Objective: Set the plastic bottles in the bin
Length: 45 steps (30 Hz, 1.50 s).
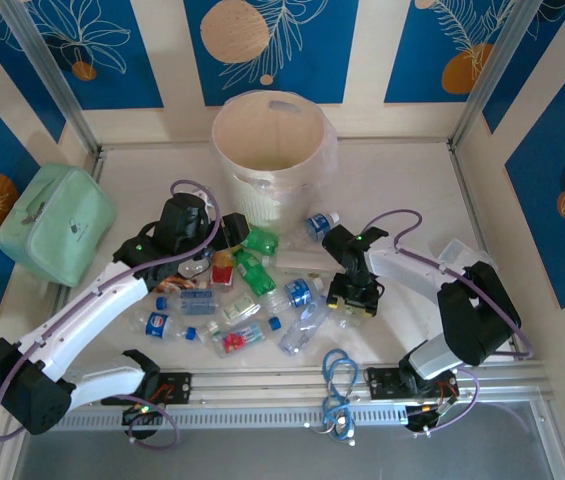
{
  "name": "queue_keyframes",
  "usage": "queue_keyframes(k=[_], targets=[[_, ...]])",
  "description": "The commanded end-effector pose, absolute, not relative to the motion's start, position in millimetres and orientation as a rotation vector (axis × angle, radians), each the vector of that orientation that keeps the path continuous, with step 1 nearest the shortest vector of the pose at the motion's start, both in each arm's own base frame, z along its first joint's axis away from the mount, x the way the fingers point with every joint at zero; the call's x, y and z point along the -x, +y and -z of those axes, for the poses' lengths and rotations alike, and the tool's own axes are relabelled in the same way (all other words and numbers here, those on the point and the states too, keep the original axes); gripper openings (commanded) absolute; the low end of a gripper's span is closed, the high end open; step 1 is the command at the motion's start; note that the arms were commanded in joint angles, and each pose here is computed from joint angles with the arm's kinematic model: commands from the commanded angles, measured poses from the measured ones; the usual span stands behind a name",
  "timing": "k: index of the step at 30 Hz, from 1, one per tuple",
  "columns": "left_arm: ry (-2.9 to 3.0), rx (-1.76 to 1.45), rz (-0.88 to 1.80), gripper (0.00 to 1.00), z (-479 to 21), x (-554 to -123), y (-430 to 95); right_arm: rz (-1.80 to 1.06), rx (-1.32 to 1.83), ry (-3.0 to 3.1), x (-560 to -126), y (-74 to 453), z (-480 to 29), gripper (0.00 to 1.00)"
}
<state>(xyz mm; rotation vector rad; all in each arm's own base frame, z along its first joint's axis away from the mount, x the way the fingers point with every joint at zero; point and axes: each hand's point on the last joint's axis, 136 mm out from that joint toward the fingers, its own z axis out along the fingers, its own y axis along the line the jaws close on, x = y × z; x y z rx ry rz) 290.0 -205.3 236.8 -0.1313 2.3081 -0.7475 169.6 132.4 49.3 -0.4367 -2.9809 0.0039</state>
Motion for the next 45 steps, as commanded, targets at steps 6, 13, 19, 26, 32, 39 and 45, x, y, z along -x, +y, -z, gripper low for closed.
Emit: queue_keyframes(k=[6,13,19,26,32,39,45], targets=[[2.278,0.099,0.771,0.75,-250.1,-286.9,-208.4,-0.021,0.467,-2.946,-161.3,126.6,-48.3,0.59],[2.271,0.092,0.769,0.75,-256.1,-287.0,-208.2,-0.012,0.492,-3.030,-164.6,119.3,-64.6,0.55],[2.256,0.062,0.792,0.76,-269.9,-288.4,-213.4,0.196,0.490,-3.218,-182.6,125.6,-115.4,0.54],[2.212,-0.051,0.892,0.77,-311.3,-292.5,-236.2,0.646,0.246,-3.440,-206.5,170.6,-199.6,0.51],[2.127,-0.316,1.178,0.79,-362.8,-276.7,-282.3,1.008,-0.118,-3.496,-208.6,223.2,-266.6,0.50],[1.968,-0.574,1.435,0.82,-409.0,-244.4,-307.2,1.337,-0.418,-3.419,-188.4,256.1,-323.7,0.50],[1.866,-0.688,1.622,0.83,-429.9,-225.0,-318.6,1.495,-0.566,-3.325,-176.1,270.5,-344.5,0.50]])
